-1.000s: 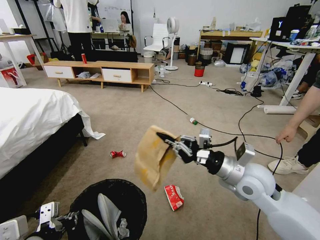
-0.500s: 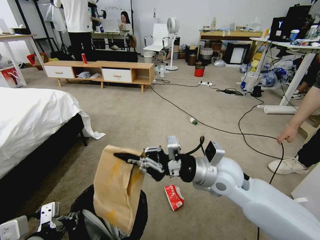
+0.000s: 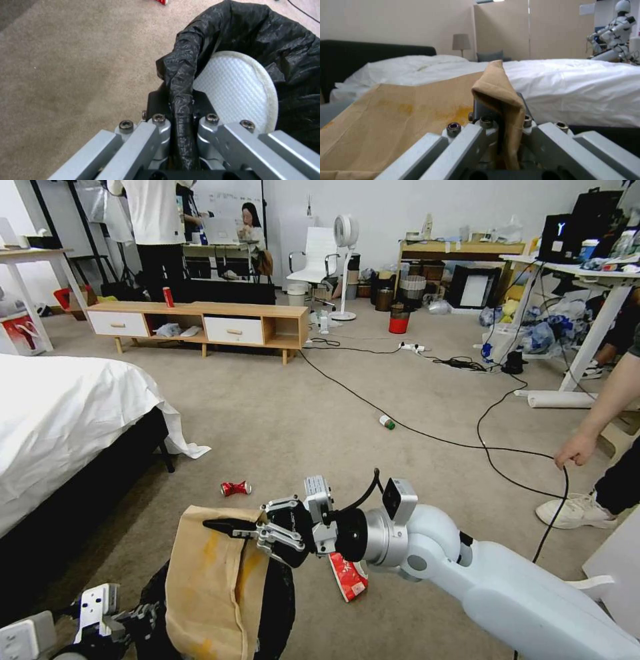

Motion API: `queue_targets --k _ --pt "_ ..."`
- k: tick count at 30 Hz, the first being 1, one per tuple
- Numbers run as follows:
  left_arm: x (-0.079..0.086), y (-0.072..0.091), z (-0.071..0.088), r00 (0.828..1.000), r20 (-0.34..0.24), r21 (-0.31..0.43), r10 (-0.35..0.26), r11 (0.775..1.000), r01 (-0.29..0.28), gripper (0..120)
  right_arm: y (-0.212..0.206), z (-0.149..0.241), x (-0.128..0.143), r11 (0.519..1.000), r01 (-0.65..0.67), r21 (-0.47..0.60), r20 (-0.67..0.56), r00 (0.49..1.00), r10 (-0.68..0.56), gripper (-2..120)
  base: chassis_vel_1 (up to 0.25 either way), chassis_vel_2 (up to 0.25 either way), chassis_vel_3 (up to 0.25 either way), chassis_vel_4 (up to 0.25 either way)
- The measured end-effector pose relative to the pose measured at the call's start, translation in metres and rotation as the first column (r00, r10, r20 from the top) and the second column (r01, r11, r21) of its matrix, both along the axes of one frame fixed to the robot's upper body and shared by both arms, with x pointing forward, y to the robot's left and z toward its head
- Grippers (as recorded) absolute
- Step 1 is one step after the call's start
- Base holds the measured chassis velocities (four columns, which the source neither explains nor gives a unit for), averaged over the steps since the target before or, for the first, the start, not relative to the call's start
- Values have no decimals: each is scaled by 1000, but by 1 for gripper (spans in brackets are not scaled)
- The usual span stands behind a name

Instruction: Pick up the trash bin and place the garbage on the floor into it.

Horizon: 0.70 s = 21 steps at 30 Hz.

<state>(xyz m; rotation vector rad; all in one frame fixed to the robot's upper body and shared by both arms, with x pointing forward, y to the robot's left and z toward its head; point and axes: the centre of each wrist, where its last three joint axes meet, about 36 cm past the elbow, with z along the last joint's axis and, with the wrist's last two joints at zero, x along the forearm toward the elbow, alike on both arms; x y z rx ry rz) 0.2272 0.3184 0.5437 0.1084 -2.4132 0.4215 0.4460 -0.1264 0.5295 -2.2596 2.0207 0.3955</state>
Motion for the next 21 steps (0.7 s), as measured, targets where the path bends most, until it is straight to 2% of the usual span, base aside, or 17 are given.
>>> queue_targets --k 21 --pt "-1 0 0 1000 -12 -16 4 1000 -4 4 -2 -34 7 995 67 -69 14 998 -66 0 0 0 0 0"
